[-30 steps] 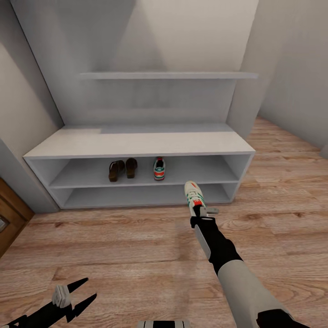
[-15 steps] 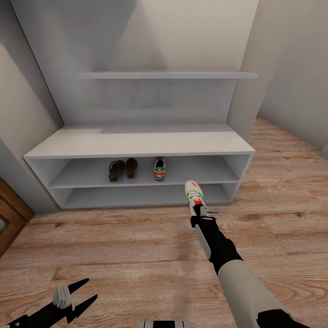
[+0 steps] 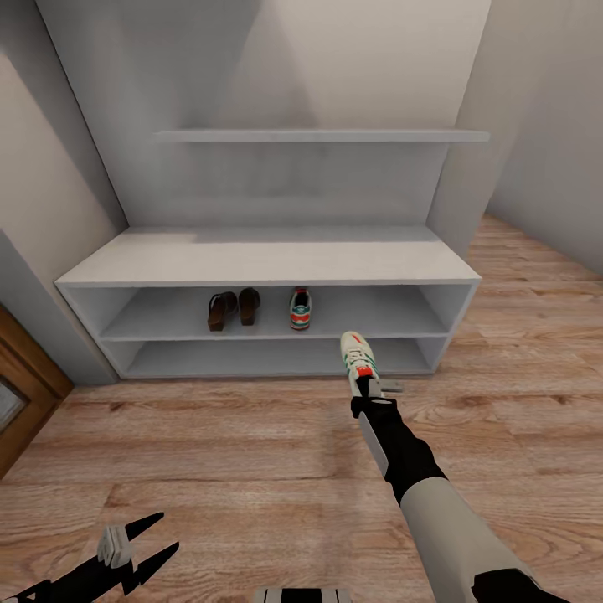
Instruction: Pick up the two gym shoes and the two sandals from the corridor floor and place them onto the hallstand (shoe rack) in the corridor, making sure they are on the rack and not on the floor. Arrange them so the two gym shoes are next to each other and the two sandals are next to each other.
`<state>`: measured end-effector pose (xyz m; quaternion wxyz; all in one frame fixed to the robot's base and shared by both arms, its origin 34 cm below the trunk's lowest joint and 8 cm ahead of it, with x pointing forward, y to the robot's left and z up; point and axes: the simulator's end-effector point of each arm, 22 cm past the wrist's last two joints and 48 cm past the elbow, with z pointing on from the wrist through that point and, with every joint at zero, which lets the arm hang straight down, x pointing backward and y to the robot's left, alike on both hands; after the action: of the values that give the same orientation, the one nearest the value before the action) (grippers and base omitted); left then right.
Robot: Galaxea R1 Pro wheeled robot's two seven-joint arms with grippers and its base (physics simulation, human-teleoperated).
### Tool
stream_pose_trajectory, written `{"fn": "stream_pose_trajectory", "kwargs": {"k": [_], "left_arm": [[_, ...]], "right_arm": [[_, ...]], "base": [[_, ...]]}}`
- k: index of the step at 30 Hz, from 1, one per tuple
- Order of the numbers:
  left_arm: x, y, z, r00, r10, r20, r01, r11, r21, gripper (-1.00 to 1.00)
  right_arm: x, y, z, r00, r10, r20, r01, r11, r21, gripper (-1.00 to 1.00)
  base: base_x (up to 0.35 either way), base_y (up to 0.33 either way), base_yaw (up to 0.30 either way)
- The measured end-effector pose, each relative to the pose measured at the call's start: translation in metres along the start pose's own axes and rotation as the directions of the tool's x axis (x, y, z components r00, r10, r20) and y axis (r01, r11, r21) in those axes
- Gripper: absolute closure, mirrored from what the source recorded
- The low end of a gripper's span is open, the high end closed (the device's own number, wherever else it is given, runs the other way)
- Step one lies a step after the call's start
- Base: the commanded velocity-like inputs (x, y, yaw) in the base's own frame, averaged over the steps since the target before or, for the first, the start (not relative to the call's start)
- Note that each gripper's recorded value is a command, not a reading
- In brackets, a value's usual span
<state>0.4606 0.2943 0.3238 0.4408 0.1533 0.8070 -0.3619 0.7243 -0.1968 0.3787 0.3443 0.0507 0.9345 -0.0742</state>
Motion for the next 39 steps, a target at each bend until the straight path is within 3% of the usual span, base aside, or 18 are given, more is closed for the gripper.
{"fn": "stream_pose_trajectory", "kwargs": {"k": [7,39], "left_arm": [[0.0000,-0.0004,0.0003,1.000,0.000,0.001,0.000,1.000,0.001,-1.00],[0.0060,0.0000,-0.0002,1.000,-0.013,-0.008,0.013,1.000,-0.003,-1.00]], "right_arm": [[-0.0002,-0.0003,-0.0002,1.000,-0.001,0.001,0.001,1.000,0.002,1.00],[0.0045,0.0010,0.0030,1.000,-0.003,-0.008,0.003,1.000,0.000,1.00]], "base": [[0.088,0.000,0.003],[0.254,0.000,0.032]]}}
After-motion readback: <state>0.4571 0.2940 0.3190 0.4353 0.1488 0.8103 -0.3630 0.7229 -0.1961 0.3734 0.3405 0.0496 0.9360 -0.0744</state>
